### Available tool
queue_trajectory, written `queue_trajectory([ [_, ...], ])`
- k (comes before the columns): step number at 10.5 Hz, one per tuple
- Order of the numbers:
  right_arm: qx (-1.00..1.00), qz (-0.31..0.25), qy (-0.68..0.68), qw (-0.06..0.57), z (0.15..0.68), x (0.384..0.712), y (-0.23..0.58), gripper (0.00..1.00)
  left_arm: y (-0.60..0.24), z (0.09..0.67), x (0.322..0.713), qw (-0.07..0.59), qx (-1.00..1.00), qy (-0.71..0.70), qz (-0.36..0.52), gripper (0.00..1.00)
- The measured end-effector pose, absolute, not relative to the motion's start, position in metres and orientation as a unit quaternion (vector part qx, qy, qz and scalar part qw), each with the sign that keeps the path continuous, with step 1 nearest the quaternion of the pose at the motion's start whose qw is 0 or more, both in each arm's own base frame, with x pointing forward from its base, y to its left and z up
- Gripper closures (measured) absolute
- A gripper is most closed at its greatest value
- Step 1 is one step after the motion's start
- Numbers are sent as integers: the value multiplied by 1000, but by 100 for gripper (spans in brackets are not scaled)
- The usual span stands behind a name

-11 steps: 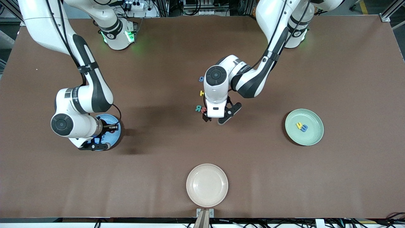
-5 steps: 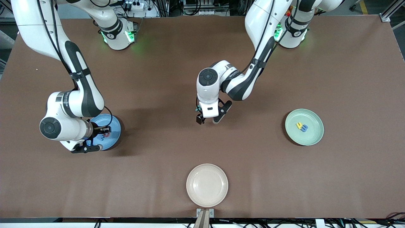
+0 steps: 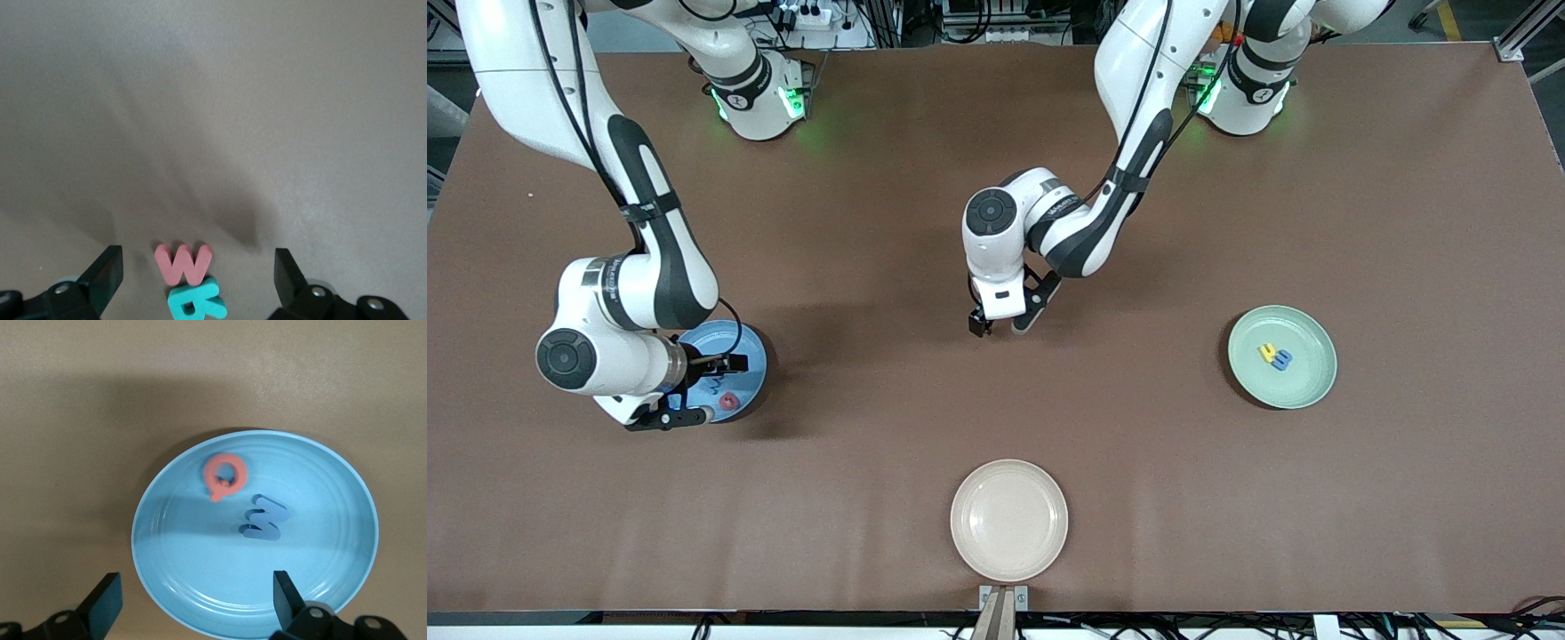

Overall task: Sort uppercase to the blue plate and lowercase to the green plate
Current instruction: 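Release the Q on the blue plate and lower the left gripper to the W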

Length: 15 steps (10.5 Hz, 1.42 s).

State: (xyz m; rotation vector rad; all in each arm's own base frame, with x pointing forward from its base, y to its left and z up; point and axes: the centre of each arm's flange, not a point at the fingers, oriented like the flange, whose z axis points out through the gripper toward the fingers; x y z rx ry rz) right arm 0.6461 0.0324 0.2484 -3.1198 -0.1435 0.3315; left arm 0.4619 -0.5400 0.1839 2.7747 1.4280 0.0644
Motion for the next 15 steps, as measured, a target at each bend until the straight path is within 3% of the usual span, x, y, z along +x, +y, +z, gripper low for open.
queue_trajectory([
  [13, -993, 108, -49, 1, 246, 645, 36, 0, -545, 172, 451, 2, 895, 447, 14, 23],
  [15, -993, 108, -49, 1, 246, 645, 36, 0, -544, 171, 450, 1, 896, 443, 14, 22],
])
